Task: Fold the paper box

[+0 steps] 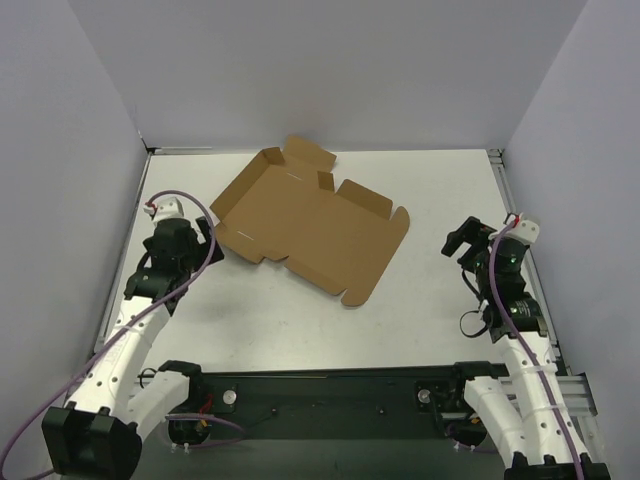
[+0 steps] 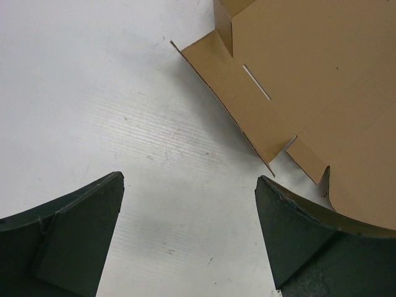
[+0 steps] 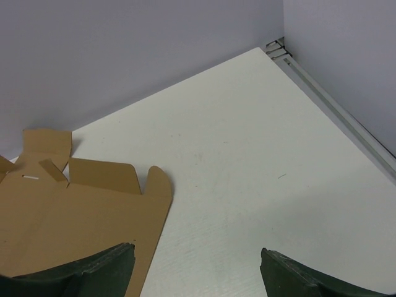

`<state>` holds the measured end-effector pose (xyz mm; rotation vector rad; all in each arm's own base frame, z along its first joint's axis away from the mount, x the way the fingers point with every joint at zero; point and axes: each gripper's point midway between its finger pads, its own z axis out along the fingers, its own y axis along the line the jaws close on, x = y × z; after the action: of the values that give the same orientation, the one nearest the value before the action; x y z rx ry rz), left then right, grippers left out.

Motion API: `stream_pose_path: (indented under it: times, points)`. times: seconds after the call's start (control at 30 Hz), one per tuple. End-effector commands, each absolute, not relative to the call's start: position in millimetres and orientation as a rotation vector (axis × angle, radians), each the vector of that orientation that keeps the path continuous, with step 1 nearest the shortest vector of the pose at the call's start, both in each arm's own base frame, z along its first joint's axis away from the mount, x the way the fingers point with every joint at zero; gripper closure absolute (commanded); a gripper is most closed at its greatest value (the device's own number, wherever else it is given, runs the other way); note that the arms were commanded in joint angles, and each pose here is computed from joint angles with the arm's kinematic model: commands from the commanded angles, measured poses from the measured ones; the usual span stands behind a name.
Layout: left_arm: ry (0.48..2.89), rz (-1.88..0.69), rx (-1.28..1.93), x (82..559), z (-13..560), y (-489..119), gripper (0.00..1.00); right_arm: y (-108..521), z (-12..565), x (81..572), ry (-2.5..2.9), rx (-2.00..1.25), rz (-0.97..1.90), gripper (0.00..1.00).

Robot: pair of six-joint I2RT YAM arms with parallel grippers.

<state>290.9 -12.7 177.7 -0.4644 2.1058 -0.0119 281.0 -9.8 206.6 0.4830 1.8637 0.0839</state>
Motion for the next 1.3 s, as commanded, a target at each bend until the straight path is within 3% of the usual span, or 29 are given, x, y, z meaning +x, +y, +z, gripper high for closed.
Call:
stream_pose_path:
  times: [0.0,0.33,1.27]
  points:
    - [2.172,-0.059,-0.555,294,159,-15,0.03,7,217,286,1.896,0.423,0.151,0.17]
    - [2.29,-0.259,-0.646,326,124,-24,0.03,36,213,290,1.985,0.271,0.184,0.17]
    - [2.196,-0.405,-0.785,394,103,-18,0.09,72,205,285,2.067,0.034,0.238,0.17]
